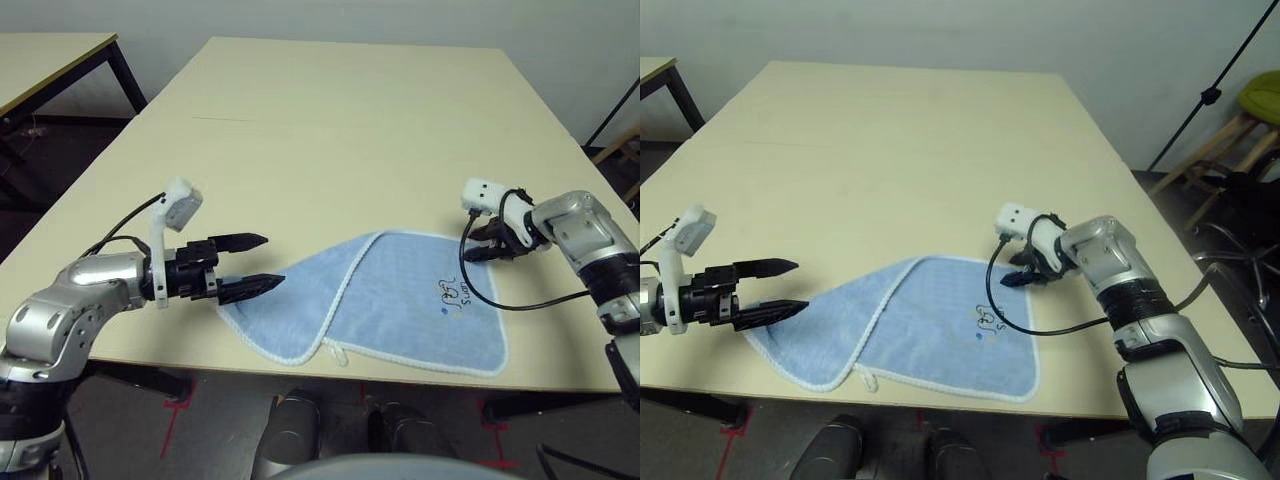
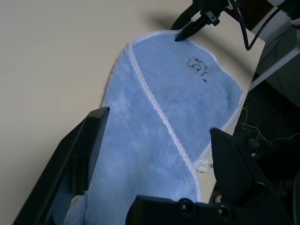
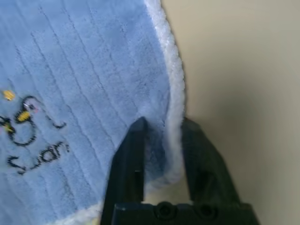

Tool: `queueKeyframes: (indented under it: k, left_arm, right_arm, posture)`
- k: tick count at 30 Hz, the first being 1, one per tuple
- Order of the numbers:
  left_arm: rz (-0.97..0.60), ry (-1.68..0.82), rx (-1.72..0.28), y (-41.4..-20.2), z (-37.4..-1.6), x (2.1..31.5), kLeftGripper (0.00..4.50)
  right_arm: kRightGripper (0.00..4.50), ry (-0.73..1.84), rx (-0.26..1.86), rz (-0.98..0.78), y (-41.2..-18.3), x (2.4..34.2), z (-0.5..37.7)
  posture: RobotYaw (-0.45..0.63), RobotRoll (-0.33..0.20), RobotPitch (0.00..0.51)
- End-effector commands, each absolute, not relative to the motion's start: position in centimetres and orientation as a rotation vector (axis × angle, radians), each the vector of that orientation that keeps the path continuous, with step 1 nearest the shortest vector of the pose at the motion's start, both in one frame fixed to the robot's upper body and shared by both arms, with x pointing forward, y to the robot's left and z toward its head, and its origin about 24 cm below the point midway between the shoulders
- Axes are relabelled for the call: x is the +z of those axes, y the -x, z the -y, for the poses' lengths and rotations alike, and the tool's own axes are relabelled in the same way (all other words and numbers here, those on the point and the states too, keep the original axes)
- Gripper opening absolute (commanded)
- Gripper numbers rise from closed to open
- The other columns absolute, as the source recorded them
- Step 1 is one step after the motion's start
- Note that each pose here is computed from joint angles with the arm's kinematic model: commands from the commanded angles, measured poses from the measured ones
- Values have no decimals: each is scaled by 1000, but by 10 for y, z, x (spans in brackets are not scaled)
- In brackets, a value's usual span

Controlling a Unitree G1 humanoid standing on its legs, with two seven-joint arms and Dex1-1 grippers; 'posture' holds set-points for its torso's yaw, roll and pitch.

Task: Fold the towel and set it aside.

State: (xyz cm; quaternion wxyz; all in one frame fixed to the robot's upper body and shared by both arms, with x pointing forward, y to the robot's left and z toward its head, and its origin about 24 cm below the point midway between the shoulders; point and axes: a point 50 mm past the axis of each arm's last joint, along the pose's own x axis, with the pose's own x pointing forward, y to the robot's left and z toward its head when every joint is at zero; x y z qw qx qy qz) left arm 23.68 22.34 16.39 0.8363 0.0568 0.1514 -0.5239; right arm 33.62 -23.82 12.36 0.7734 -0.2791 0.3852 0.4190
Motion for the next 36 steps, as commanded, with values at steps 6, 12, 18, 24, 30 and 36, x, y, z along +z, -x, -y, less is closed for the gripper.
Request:
queueKeyframes:
  k: [6,12,18,24,30,36]
  left_arm:
    - [-317,-182,-1130,-250,-202,160,4500]
    - [-293,-201,-1126,-259,-183,164,4500]
    - [-289,-200,-1116,-267,-163,164,4500]
    - [-321,-225,-1114,-290,-145,160,4500]
    - [-378,-251,-1129,-307,-137,146,4500]
    - [-570,-217,-1191,-301,-140,129,4500]
  right_arm:
    - [15,507,807,-469,-378,200,210]
    - [15,551,664,-237,-404,231,195]
    - [15,554,493,-122,-420,239,187]
    - [15,587,372,-85,-428,243,175]
    - [15,639,353,-105,-431,239,156]
    - [15,651,355,-86,-432,246,145]
  posture:
    - [160,0,118]
    - [151,0,131]
    - [147,0,115]
    - [142,0,65]
    - [123,0,38]
    - [69,0,49]
